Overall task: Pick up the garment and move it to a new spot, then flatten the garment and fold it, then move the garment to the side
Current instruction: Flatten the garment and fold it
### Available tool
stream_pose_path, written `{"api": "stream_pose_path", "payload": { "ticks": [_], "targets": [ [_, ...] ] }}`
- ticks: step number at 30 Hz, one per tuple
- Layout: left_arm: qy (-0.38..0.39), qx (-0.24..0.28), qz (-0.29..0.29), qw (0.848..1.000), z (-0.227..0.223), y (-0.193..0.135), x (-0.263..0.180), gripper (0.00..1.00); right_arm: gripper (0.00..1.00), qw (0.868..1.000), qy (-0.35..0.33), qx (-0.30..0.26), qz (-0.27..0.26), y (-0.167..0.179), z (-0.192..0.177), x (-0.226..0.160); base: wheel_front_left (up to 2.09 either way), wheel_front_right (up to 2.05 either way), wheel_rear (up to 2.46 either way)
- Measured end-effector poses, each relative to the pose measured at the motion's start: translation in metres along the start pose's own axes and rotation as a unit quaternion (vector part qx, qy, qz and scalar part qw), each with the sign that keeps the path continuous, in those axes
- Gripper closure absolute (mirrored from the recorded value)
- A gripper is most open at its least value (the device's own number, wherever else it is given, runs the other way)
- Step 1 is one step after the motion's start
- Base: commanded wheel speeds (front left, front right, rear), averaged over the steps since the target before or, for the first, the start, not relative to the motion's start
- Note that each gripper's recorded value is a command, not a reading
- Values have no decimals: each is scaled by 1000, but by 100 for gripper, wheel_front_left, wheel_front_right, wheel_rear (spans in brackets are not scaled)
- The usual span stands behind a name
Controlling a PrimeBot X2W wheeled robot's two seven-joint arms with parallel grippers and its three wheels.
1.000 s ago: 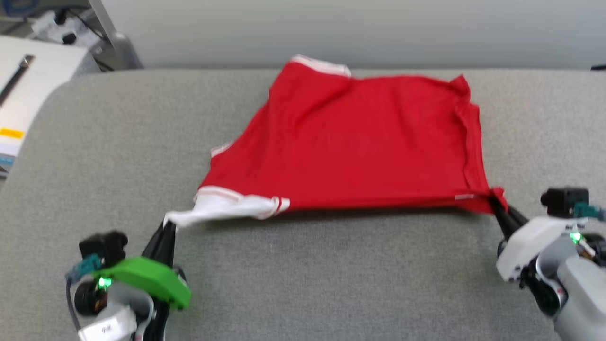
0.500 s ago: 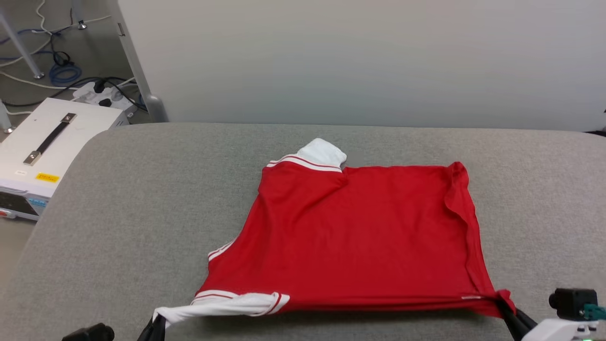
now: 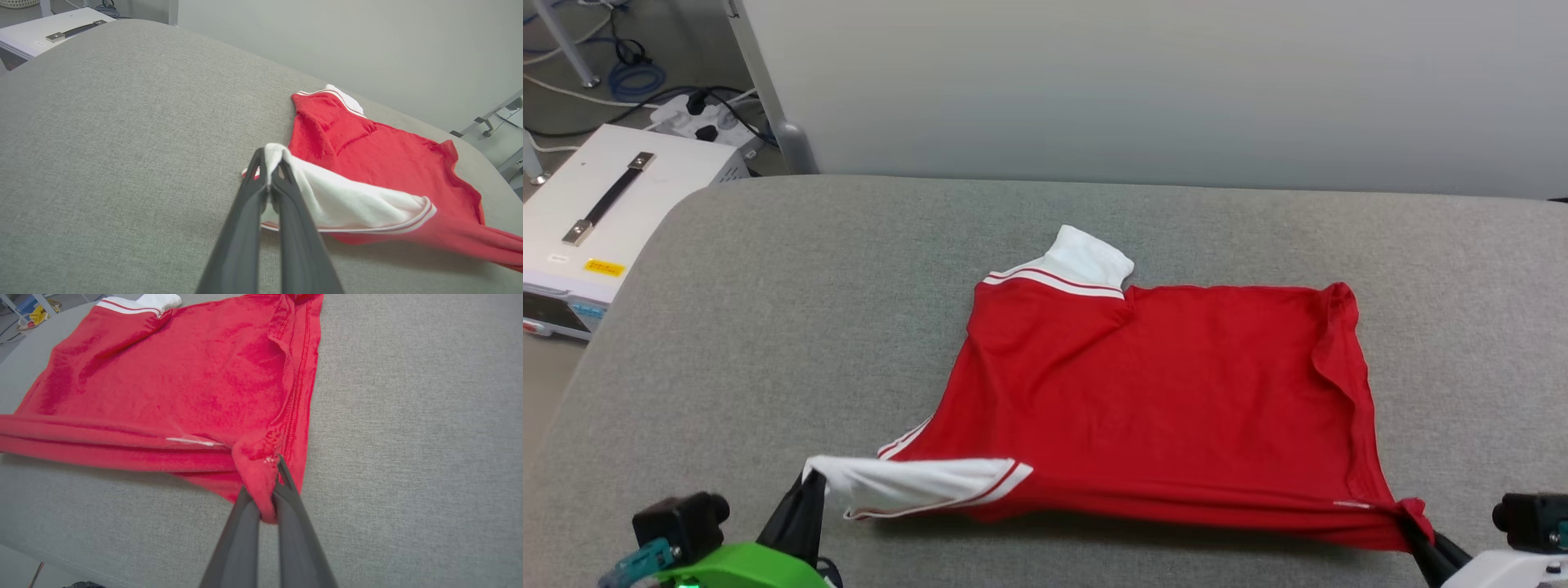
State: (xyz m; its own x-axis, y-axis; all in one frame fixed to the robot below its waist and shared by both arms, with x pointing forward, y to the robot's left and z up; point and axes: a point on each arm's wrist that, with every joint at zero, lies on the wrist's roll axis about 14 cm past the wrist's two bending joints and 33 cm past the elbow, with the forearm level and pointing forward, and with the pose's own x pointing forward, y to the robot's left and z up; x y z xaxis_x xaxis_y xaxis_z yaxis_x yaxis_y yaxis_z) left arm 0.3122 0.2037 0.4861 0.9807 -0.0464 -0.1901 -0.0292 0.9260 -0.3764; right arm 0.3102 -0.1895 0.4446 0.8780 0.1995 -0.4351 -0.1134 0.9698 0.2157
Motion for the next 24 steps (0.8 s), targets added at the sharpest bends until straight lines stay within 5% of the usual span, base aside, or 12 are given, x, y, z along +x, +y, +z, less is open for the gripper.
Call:
{"api": "stream_pose_path", "payload": {
  "ticks": [9,24],
  "targets": [
    [1,8,-50,999,5,-24,66,100,100,997,13,-71,3,-4,28,34,0,0,0],
    [114,-6,-55,992,-75,-23,117,100,100,994,93,-64,-1,-24,-16,88,0,0,0]
  ]
}}
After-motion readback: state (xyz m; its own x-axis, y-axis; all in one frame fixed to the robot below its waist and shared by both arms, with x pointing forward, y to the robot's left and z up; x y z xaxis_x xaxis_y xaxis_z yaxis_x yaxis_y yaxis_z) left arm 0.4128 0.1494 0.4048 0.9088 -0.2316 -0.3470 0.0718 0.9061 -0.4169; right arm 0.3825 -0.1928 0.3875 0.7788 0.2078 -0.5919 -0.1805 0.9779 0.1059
